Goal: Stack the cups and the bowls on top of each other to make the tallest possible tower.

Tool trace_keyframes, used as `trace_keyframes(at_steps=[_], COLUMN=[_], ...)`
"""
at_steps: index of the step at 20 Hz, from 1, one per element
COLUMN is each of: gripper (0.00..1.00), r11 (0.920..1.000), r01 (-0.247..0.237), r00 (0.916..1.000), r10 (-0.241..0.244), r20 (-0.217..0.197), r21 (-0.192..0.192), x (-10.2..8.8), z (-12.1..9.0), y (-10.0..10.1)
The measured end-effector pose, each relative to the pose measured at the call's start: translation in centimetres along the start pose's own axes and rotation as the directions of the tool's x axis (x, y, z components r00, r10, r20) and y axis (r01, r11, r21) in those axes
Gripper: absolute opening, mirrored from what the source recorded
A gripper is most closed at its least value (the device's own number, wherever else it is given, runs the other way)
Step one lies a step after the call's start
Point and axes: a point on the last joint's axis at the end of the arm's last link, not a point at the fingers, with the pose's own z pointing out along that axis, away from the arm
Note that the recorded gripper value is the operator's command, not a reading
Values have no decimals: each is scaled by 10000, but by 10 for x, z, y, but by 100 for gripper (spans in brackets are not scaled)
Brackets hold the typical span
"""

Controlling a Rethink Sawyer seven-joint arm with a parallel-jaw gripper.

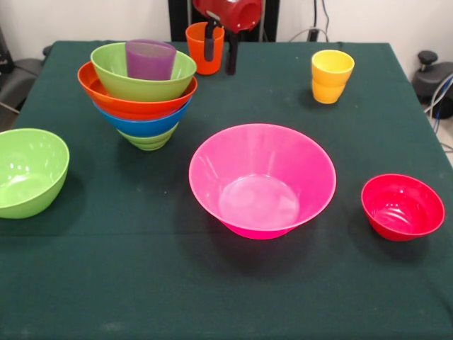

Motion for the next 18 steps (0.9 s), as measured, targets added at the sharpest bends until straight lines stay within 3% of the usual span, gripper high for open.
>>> trace_keyframes(at_steps=[9, 18], gripper=[100, 100], r11=[9998, 9992], r01=[133, 102], r00=[9998, 9999], r10=[-134, -104], r20=[122, 74], r21=[121, 374], x=[5, 22], z=[-25, -18], y=[1, -17])
